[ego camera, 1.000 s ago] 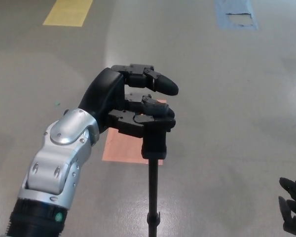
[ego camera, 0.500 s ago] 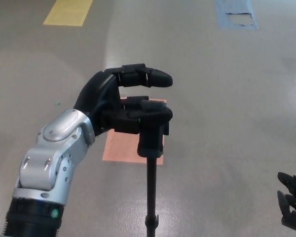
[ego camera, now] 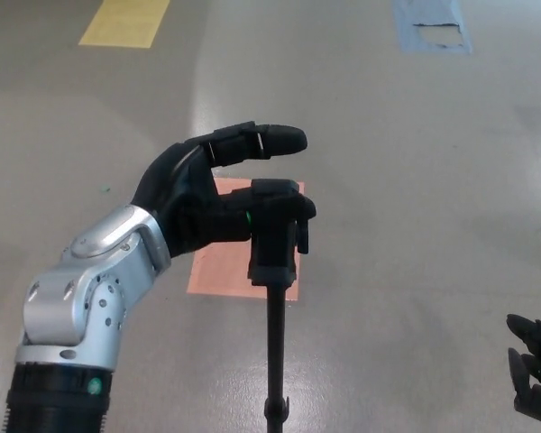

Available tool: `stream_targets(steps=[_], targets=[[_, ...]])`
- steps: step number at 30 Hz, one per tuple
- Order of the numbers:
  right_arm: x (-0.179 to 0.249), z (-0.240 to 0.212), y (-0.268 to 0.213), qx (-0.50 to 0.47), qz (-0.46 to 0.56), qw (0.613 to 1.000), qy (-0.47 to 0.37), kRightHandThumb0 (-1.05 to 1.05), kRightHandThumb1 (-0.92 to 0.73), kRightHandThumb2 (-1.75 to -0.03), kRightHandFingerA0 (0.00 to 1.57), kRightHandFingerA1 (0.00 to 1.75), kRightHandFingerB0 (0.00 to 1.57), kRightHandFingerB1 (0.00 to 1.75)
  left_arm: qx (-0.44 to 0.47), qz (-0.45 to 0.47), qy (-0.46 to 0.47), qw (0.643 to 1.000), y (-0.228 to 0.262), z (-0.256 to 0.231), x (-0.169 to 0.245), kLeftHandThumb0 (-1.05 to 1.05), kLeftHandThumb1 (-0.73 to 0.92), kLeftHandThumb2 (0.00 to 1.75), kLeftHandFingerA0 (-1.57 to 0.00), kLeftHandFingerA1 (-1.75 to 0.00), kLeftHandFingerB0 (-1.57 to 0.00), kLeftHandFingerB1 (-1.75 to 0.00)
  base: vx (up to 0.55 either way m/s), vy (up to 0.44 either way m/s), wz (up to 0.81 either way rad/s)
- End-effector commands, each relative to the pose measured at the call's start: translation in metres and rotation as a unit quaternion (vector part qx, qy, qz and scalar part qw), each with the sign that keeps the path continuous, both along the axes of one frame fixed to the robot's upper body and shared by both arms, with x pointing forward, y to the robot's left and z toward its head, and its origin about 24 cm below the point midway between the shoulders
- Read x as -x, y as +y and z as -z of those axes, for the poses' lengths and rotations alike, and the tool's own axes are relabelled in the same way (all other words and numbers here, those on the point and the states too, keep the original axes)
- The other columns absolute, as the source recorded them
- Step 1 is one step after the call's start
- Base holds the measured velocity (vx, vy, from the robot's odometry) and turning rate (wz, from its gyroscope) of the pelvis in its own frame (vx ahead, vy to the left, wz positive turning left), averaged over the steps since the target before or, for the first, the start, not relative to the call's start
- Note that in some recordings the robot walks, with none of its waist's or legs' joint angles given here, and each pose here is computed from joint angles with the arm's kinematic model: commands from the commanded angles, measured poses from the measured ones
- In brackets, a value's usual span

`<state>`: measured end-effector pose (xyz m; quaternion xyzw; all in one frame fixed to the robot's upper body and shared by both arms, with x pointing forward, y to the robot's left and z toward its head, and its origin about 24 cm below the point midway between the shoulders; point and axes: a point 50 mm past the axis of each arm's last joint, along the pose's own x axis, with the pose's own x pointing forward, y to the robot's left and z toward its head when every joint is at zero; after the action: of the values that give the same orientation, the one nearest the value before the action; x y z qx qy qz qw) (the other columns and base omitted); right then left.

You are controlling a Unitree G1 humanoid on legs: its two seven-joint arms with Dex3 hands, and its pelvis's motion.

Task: The robot uses its left hand to grab the top of a phone stand kept on the floor and rotates it anti-clockwise

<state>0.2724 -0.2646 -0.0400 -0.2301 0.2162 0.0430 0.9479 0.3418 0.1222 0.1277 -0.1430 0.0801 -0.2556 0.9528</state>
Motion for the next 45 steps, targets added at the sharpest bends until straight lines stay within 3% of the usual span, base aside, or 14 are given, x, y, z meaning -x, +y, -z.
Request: stream_targets(steps=[1,11,12,15,17,21,22,27,28,30,38,40,44,45], targets=[[-0.002,-0.003,-0.009,0.014,0.006,1.0,0.013,-0.77,-0.83,-1.16,0.0,0.25,0.0,0.19,0.031,0.019,0.197,0.98,0.009,0.027,0.021,-0.16,0.66,0.58,-0.94,-0.71,-0.68,-0.52,0.0,0.0,0.0],[-0.003,-0.003,-0.009,0.014,0.004,1.0,0.013,-0.77,-0.83,-1.16,0.0,0.25,0.0,0.19,0.012,0.031,0.181,0.983,0.007,0.023,0.026,-0.35,0.59,0.58,-0.51,-0.46,-0.32,-0.32,0.0,0.0,0.0],[-0.003,-0.003,-0.009,0.016,0.003,1.0,0.014,-0.77,-0.83,-1.17,0.0,0.26,0.0,0.2,0.022,0.032,0.183,0.982,0.007,0.023,0.027,-0.47,0.57,0.69,-0.23,-0.43,-0.22,-0.36,0.0,0.0,0.0],[-0.004,-0.004,-0.009,0.018,0.002,1.0,0.014,-0.77,-0.83,-1.17,0.0,0.26,0.0,0.2,0.043,0.045,0.186,0.981,0.007,0.023,0.029,-0.65,0.47,0.81,0.0,-0.24,-0.01,-0.18,0.0,0.0,0.0],[-0.004,-0.004,-0.009,0.021,0.0,1.0,0.014,-0.69,-0.92,-0.84,0.0,0.15,0.0,0.08,0.043,0.045,0.185,0.981,0.007,0.023,0.03,-0.83,0.55,0.84,0.0,-0.09,0.0,-0.01,0.0,0.0,0.0],[-0.004,-0.004,-0.009,0.022,0.0,1.0,0.015,-0.69,-0.92,-0.83,0.0,0.14,0.0,0.07,0.043,0.041,0.184,0.981,0.007,0.023,0.032,-0.87,0.58,0.87,0.0,-0.06,0.0,0.0,0.0,0.0,0.0],[-0.004,-0.004,-0.009,0.018,0.001,1.0,0.016,-0.76,-0.83,-1.17,0.0,0.26,0.0,0.2,0.048,0.039,0.183,0.981,0.008,0.023,0.033,-0.89,0.6,0.89,0.0,-0.06,0.0,0.0,0.0,0.0,0.0],[-0.005,-0.004,-0.009,0.02,0.0,1.0,0.017,-0.76,-0.83,-1.17,0.0,0.26,0.0,0.2,0.042,0.035,0.173,0.983,0.009,0.022,0.034,-0.89,0.61,0.93,0.0,-0.1,0.0,-0.03,0.0,0.0,0.0],[-0.005,-0.004,-0.009,0.021,-0.001,1.0,0.017,-0.69,-0.92,-0.83,0.0,0.16,0.0,0.08,0.04,0.037,0.171,0.984,0.009,0.021,0.035,-0.87,0.6,0.93,0.0,-0.1,0.0,-0.05,0.0,0.0,0.0],[-0.005,-0.004,-0.009,0.022,-0.001,1.0,0.017,-0.79,-0.8,-1.03,0.0,0.2,0.0,0.13,0.034,0.034,0.168,0.985,0.009,0.021,0.035,-0.83,0.58,0.94,0.0,-0.16,0.0,-0.11,0.0,0.0,0.0],[-0.009,-0.007,-0.008,0.034,-0.007,0.999,0.017,-0.73,-0.92,-0.84,0.0,0.18,0.0,0.1,-0.013,0.006,0.118,0.993,0.012,0.019,0.035,-0.93,0.67,0.99,0.0,-0.11,0.0,-0.04,0.0,0.0,0.0],[-0.01,-0.007,-0.007,0.034,-0.008,0.999,0.016,-0.8,-0.81,-1.04,0.0,0.2,0.0,0.12,-0.036,-0.01,0.095,0.995,0.015,0.018,0.035,-0.93,0.68,1.01,0.0,-0.11,0.0,-0.05,0.0,0.0,0.0],[-0.01,-0.007,-0.006,0.033,-0.008,0.999,0.015,-0.8,-0.81,-1.04,0.0,0.2,0.0,0.13,-0.189,-0.061,-0.034,0.979,0.032,0.026,0.036,-0.85,0.72,0.93,0.0,-0.03,0.0,0.0,0.0,0.0,0.0],[-0.009,-0.006,-0.006,0.034,-0.008,0.999,0.016,-0.78,-0.78,-1.0,0.0,0.21,0.0,0.13,-0.225,-0.067,-0.056,0.97,0.038,0.03,0.036,-0.88,0.79,1.12,0.0,-0.09,0.0,-0.08,0.0,0.0,0.0]])
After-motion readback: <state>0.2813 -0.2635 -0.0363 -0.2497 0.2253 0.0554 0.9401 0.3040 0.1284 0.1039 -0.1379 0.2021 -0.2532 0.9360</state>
